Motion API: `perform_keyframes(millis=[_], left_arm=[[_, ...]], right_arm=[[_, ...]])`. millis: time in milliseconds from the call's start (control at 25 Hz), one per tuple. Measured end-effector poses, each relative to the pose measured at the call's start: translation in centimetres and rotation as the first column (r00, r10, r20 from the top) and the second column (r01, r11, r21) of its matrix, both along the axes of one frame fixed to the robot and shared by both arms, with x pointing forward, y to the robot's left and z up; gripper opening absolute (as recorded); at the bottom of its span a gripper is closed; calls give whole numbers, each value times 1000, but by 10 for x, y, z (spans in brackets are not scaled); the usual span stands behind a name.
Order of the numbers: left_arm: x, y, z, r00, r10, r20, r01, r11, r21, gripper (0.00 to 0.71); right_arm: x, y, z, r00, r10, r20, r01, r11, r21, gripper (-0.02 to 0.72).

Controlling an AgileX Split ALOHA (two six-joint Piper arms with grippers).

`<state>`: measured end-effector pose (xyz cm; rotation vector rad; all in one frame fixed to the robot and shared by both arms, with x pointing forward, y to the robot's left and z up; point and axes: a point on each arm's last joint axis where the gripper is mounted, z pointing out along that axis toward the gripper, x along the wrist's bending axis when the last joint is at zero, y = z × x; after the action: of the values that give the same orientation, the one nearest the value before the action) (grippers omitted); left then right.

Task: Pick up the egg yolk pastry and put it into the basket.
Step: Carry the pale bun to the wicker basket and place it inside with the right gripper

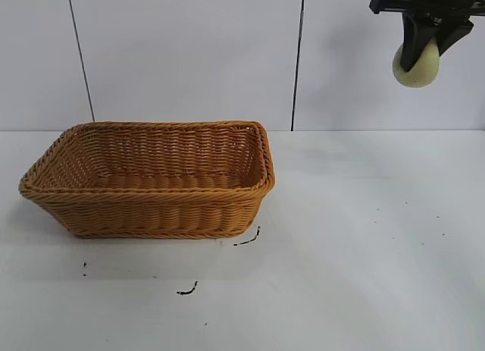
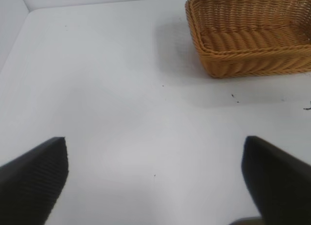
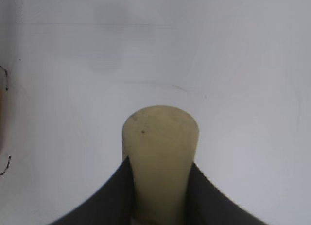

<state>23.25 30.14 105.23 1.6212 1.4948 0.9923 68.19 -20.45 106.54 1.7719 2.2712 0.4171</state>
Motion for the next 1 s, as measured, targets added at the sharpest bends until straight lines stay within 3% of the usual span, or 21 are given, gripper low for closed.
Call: perform_keyframes(millis=[240, 480, 720, 1000], left_arm=[[0, 0, 0, 1000, 0, 0, 0, 1000, 0, 697], [0, 0, 0, 1000, 0, 0, 0, 1000, 0, 697], [0, 0, 0, 1000, 0, 0, 0, 1000, 0, 697], [0, 0, 0, 1000, 0, 0, 0, 1000, 0, 697]], right_arm=[[-15, 71, 2, 986, 149, 67, -151, 988, 18, 161], [-42, 148, 1, 940, 308, 149, -317, 948, 41, 161], [-54, 203, -31, 896, 403, 185, -418, 907, 50, 161], [-36, 221, -94, 910, 371, 183, -389, 918, 73, 161]])
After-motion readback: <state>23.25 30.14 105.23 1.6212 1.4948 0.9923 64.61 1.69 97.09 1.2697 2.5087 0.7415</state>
